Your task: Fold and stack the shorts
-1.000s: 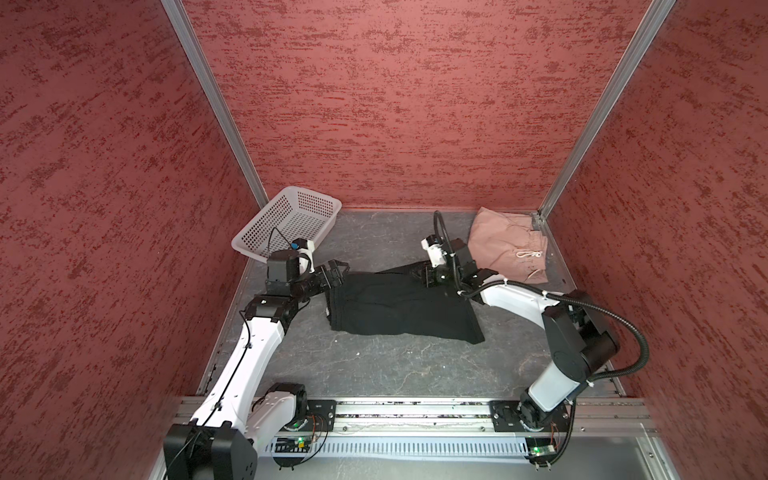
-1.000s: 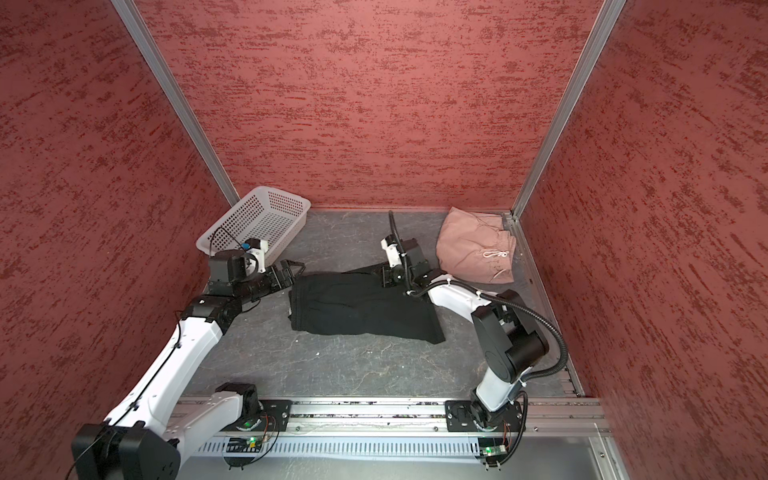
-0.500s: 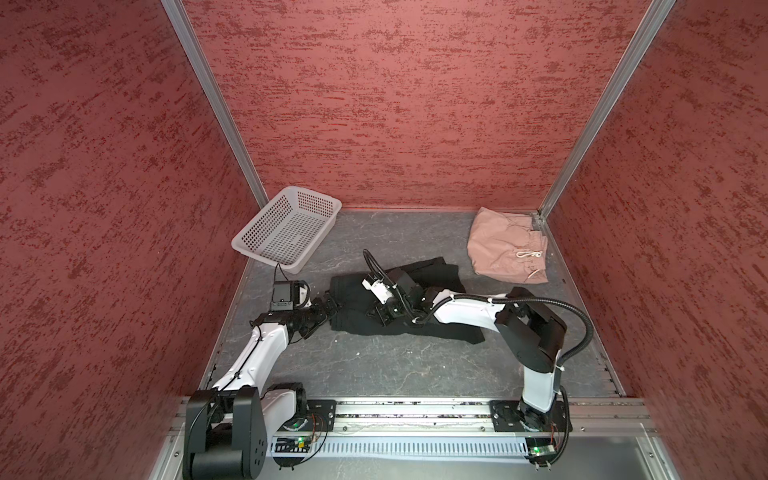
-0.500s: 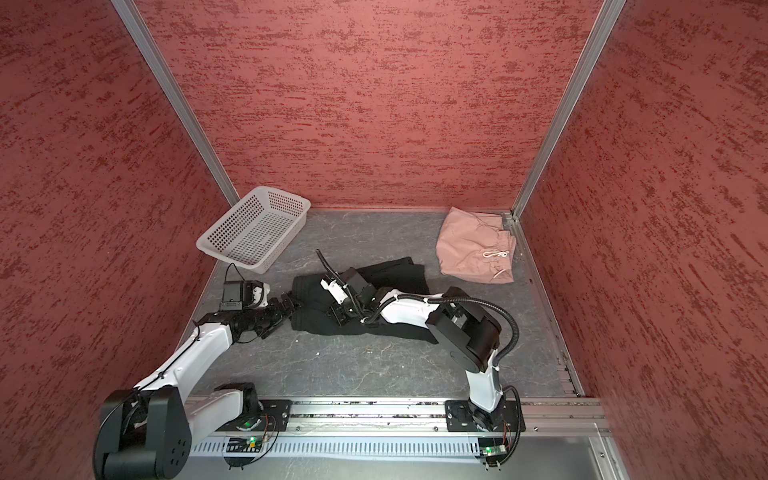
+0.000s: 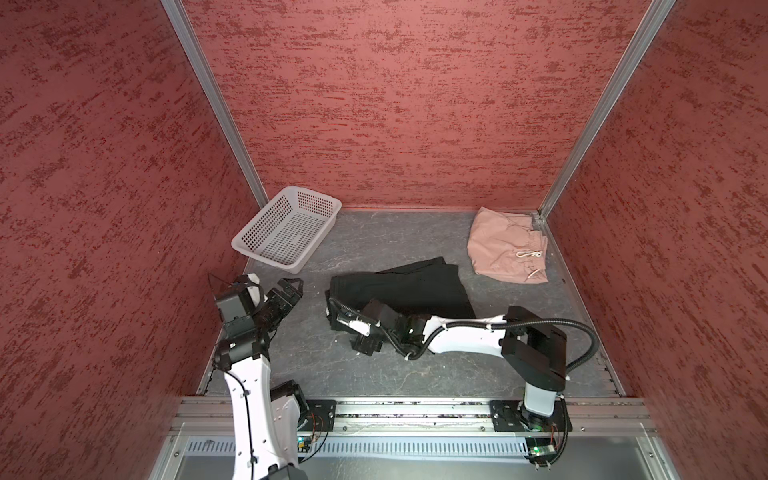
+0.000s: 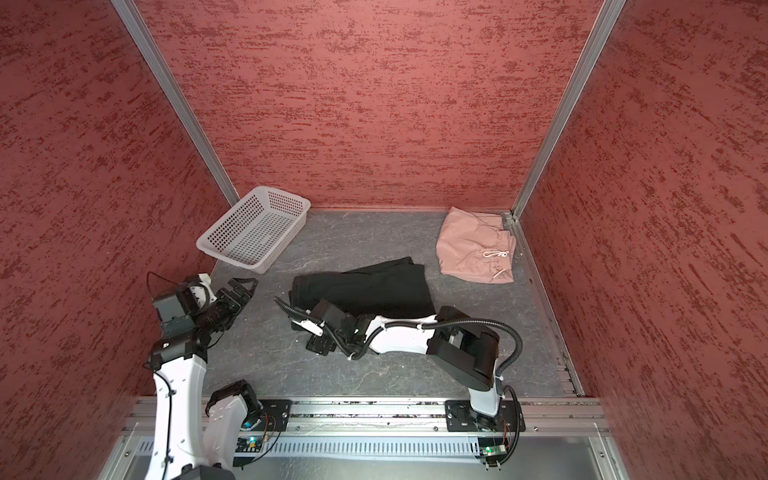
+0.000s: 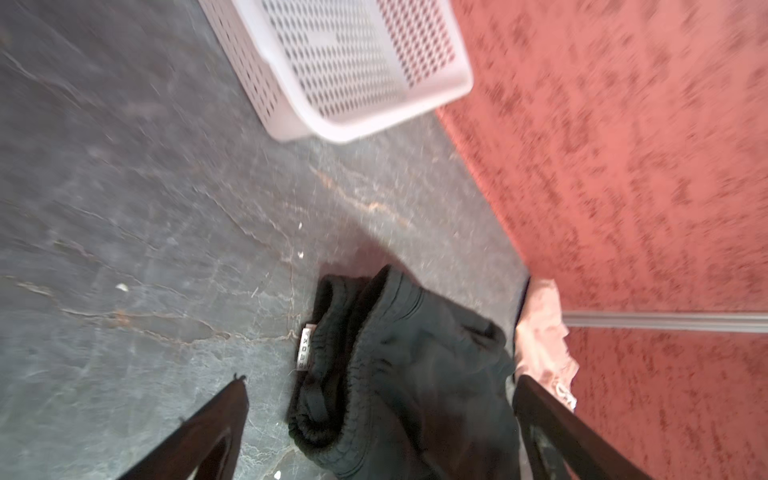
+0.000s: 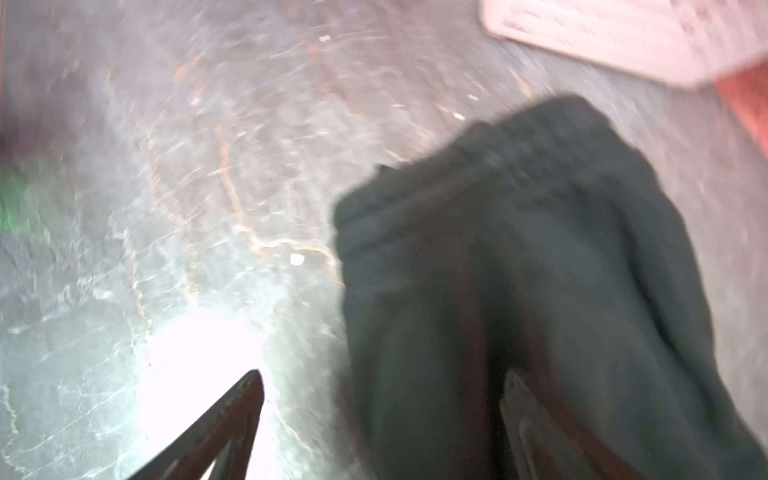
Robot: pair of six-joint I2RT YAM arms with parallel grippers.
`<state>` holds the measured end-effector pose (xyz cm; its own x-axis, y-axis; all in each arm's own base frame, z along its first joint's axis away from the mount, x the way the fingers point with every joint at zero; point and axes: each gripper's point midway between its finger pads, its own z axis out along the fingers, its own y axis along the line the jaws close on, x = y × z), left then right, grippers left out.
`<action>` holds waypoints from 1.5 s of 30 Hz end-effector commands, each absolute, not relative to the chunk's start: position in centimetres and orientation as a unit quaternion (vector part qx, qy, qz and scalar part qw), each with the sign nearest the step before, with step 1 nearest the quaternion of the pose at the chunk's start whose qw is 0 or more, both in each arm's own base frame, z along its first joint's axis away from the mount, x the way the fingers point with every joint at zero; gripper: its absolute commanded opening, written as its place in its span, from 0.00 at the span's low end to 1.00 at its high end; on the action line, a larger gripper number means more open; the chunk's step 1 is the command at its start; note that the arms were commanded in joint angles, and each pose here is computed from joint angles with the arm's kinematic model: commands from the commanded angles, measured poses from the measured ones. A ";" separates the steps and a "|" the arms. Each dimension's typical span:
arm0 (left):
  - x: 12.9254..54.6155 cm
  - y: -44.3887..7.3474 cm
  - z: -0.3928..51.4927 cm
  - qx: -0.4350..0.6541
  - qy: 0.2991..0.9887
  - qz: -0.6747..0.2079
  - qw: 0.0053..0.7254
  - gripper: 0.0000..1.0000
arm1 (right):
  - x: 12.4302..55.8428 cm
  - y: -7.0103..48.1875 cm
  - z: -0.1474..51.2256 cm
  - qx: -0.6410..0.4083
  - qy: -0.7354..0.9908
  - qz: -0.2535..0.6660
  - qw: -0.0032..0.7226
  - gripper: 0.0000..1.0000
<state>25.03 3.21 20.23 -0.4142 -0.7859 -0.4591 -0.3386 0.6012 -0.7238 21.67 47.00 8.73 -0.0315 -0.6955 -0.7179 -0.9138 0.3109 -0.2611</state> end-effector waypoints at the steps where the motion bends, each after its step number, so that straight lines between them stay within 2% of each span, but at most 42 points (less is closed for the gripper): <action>1: 23.9 2.7 19.9 -0.368 0.787 -0.312 0.384 0.99 | 23.4 48.7 8.5 -0.601 0.662 0.071 0.442 0.93; 8: 24.6 3.5 21.4 -0.385 0.735 -0.385 0.404 0.99 | 25.7 52.0 7.9 -0.599 0.648 0.019 0.470 0.94; 15: 24.6 3.1 22.8 -0.363 0.741 -0.392 0.407 0.99 | 27.0 53.0 6.0 -0.608 0.644 -0.018 0.465 0.94; 19: 24.5 2.9 23.1 -0.360 0.741 -0.394 0.407 0.99 | 27.3 53.1 3.8 -0.624 0.642 -0.039 0.443 0.90; 23: 24.5 2.9 23.2 -0.359 0.741 -0.395 0.407 0.99 | 27.5 52.8 2.6 -0.628 0.649 -0.045 0.427 0.76; 26: 24.4 3.0 23.3 -0.362 0.740 -0.394 0.408 0.99 | 27.5 52.7 2.9 -0.616 0.660 -0.032 0.428 0.61; 27: 24.4 3.1 23.3 -0.363 0.739 -0.394 0.408 0.99 | 27.5 52.7 3.2 -0.608 0.665 -0.026 0.432 0.53; 29: 24.4 3.2 23.2 -0.365 0.738 -0.393 0.409 0.99 | 27.3 52.8 4.1 -0.584 0.681 0.000 0.441 0.30; 32: 24.3 3.2 22.6 -0.370 0.738 -0.393 0.405 0.99 | 27.0 53.0 6.3 -0.531 0.705 0.063 0.466 0.01; 40: 24.0 1.5 19.3 -0.380 0.747 -0.412 0.359 0.99 | 26.5 51.1 13.2 -0.376 0.727 0.242 0.522 0.00; 45: 23.7 -1.7 15.5 -0.368 0.770 -0.425 0.302 0.99 | 26.8 50.3 13.3 -0.366 0.726 0.257 0.523 0.00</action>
<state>23.66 -0.98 16.69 -0.5339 -0.8303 -0.1600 -0.2987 0.3623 -0.8829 26.52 49.40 10.09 -0.1774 -0.4110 -0.8942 -0.7986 0.5912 -0.1133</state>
